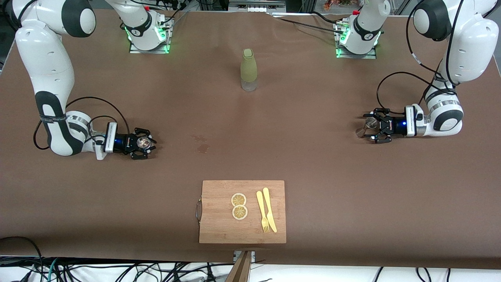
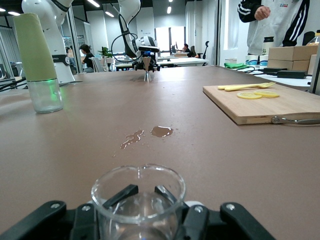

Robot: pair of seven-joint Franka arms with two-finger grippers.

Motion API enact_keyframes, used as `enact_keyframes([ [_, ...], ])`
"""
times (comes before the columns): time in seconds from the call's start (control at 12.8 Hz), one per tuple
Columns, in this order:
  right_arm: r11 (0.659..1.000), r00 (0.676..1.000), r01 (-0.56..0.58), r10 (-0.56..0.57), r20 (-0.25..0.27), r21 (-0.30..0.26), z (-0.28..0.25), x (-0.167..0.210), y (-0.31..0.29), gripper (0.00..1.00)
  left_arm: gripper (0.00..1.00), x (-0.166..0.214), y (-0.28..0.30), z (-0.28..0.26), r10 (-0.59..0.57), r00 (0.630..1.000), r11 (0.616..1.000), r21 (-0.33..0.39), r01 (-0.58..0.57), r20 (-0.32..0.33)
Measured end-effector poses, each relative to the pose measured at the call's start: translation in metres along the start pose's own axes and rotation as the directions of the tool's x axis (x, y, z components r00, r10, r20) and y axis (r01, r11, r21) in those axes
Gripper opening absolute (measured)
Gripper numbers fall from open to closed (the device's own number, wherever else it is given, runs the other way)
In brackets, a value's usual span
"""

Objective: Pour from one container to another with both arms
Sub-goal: 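Close the right gripper on the glass while the left gripper grips the jigger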

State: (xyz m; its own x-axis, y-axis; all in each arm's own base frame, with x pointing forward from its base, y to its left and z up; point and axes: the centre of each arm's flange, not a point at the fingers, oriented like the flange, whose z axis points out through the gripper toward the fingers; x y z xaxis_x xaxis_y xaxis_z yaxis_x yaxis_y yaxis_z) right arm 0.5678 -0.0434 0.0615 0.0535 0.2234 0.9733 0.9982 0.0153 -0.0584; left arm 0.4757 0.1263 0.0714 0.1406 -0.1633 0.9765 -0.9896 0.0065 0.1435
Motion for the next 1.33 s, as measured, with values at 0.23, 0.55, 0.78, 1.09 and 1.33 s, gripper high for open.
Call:
enact_keyframes([
  [0.23, 1.000, 1.000, -0.012, 0.012, -0.012, 0.006, 0.003, 0.028, 0.013, 0.25, 0.91, 0.000, 0.000, 0.000, 0.000, 1.000, 1.000, 0.001, 0.000, 0.001],
  [0.55, 0.999, 0.999, -0.037, 0.038, -0.029, 0.021, 0.013, 0.092, 0.028, 0.25, 0.69, 0.000, 0.000, 0.000, 0.007, 1.000, 1.000, 0.001, -0.007, 0.002],
  [0.78, 0.998, 0.998, -0.054, 0.055, -0.027, 0.025, 0.021, 0.131, 0.027, 0.25, 0.70, -0.002, 0.001, -0.001, 0.004, 1.000, 1.000, 0.002, -0.004, 0.004],
  [1.09, 0.997, 0.997, -0.076, 0.076, -0.002, 0.017, 0.042, 0.169, 0.030, 0.25, 0.59, -0.007, 0.003, -0.001, -0.002, 1.000, 1.000, 0.003, 0.002, 0.005],
  [1.33, 0.996, 0.996, -0.087, 0.086, 0.016, 0.015, 0.062, 0.194, 0.034, 0.25, 0.24, -0.006, 0.002, -0.002, 0.002, 1.000, 1.000, 0.004, -0.002, 0.003],
])
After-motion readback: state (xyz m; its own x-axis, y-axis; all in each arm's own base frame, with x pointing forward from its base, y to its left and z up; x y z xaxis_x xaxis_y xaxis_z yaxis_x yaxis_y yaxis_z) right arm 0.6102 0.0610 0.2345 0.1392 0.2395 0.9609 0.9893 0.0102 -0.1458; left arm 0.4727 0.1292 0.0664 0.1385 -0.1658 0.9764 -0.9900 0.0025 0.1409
